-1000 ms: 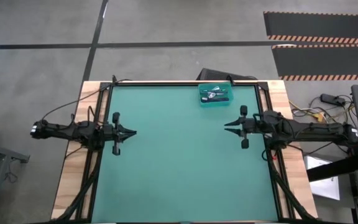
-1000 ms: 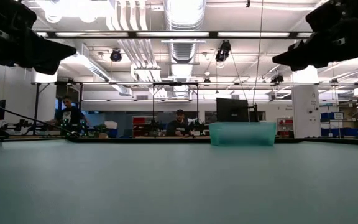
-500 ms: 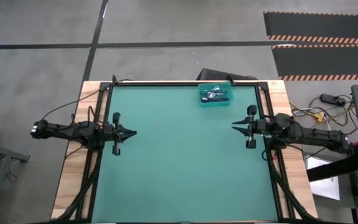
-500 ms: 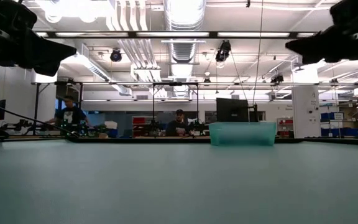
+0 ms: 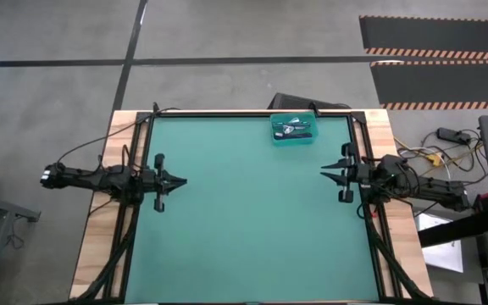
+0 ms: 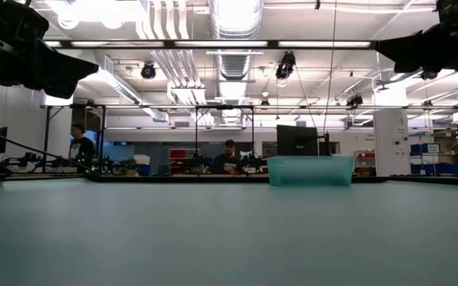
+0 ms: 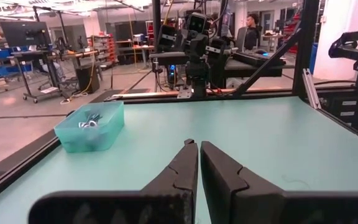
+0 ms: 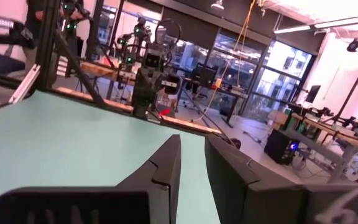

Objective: Pick and place USB-C Cables
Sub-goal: Return to Home Position

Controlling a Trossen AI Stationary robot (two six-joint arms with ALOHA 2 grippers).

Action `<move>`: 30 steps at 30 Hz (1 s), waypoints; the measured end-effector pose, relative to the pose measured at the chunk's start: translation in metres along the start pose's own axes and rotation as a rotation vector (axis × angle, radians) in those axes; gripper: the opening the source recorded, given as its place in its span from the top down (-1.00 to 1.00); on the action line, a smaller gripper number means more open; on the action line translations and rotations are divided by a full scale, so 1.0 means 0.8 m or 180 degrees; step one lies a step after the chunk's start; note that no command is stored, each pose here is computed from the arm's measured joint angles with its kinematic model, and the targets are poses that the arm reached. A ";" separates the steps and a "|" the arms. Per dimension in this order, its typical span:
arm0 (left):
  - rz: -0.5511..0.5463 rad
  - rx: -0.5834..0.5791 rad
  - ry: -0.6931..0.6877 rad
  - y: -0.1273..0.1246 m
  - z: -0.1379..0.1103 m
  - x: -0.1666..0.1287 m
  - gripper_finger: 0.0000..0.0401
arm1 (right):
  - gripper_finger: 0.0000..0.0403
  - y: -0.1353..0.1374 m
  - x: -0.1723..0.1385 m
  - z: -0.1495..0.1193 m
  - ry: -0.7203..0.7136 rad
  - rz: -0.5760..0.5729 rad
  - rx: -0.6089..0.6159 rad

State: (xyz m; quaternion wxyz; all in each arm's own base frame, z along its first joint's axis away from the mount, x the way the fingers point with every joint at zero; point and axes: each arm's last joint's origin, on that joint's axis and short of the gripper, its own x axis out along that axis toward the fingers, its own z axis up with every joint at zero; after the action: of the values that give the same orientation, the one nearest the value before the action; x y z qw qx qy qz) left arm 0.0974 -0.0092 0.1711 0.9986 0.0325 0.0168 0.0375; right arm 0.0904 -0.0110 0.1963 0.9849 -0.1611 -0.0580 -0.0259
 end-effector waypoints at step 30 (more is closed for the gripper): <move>-0.0002 0.0021 0.0082 -0.001 -0.003 0.002 0.98 | 0.69 0.011 0.005 -0.024 0.0001 0.0350 0.0491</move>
State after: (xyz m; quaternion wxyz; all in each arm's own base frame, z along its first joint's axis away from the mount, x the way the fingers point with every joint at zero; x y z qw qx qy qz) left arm 0.0991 -0.0095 0.1689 0.9982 0.0354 0.0298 0.0375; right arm 0.0969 -0.0090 0.1762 0.9943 -0.0877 -0.0508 0.0327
